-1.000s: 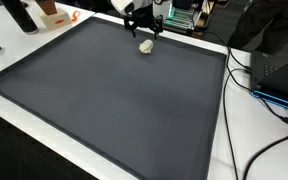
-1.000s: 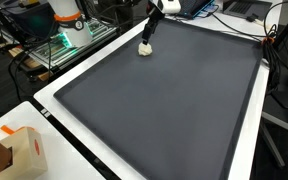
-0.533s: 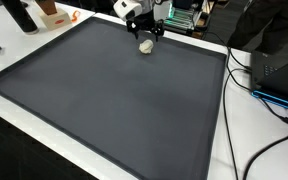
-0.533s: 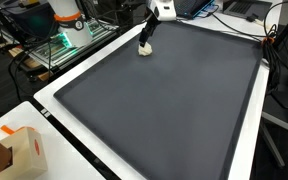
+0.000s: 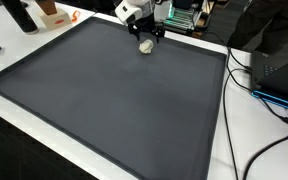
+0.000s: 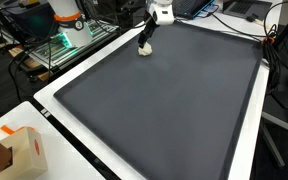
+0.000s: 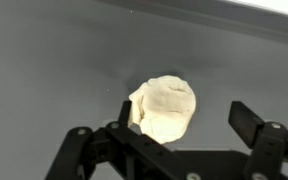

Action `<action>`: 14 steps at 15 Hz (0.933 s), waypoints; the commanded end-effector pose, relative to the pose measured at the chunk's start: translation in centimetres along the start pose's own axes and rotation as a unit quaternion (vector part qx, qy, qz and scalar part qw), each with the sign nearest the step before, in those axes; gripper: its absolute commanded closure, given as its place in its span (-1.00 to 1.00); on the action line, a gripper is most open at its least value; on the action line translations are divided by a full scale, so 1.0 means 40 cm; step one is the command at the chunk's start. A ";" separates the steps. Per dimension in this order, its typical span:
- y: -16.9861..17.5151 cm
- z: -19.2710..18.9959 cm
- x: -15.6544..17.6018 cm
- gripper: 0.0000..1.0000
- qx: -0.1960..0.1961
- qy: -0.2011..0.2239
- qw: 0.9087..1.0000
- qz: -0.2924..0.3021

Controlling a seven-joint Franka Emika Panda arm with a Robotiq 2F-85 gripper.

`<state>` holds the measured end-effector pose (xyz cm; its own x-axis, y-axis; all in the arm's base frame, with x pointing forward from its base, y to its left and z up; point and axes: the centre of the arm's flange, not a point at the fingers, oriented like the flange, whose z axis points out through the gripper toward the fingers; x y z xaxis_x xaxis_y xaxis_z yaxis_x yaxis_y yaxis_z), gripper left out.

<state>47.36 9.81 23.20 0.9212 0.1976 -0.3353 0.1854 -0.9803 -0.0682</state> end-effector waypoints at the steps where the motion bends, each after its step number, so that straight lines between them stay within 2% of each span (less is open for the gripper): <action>1: 0.004 0.028 -0.004 -0.76 0.011 0.007 1.000 0.013; 3: 0.009 0.033 -0.003 -0.62 0.012 0.007 1.000 0.015; 4: 0.010 0.035 -0.001 -0.49 0.012 0.008 1.000 0.016; 6: 0.012 0.039 0.003 -0.42 0.012 0.010 1.000 0.017; 7: 0.012 0.042 0.005 -0.28 0.012 0.011 1.000 0.017; 8: 0.013 0.045 0.008 -0.32 0.012 0.012 1.000 0.017; 9: 0.013 0.047 0.010 -0.10 0.013 0.012 1.000 0.017; 14: 0.015 0.049 0.012 0.67 0.011 0.013 1.000 0.019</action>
<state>47.69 9.39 21.77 0.9284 0.1829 -0.3234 0.1690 -0.9831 -0.0709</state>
